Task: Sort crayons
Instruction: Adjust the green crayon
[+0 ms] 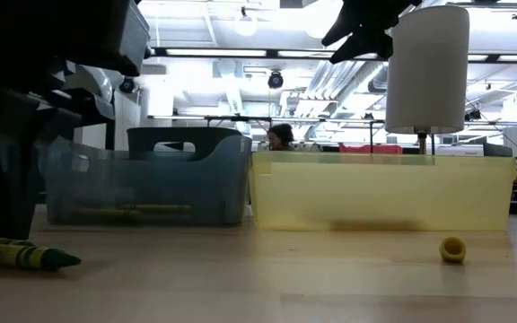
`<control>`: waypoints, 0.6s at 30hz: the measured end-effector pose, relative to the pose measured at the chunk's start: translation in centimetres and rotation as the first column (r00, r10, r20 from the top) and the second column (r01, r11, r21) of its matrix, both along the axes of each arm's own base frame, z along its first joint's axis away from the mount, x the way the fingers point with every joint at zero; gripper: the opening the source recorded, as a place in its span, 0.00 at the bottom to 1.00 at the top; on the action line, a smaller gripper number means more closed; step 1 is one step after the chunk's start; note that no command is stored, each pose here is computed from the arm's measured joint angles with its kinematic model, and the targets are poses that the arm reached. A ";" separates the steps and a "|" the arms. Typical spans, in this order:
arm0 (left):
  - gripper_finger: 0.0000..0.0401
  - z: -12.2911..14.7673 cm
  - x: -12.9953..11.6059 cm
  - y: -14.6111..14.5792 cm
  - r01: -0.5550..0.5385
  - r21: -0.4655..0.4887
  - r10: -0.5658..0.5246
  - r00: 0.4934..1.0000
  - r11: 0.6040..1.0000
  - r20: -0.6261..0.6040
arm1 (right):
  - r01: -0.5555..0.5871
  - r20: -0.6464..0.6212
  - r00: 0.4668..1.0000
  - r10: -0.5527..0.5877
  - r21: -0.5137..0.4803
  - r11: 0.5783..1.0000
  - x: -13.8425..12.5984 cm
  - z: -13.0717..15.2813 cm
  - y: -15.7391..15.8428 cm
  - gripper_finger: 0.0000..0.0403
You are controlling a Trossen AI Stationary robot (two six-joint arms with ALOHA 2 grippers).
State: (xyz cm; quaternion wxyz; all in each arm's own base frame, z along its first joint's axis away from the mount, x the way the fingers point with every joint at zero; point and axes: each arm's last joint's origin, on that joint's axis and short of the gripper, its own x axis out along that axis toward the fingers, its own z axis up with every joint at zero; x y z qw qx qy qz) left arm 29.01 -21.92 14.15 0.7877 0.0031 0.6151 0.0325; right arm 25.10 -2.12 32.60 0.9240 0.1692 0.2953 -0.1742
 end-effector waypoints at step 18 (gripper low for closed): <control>0.00 2.4 -0.4 0.6 0.001 -0.008 0.000 0.999 1.000 0.037 | -0.004 -0.002 1.000 0.004 -0.006 1.000 0.0 0.0 0.0 0.50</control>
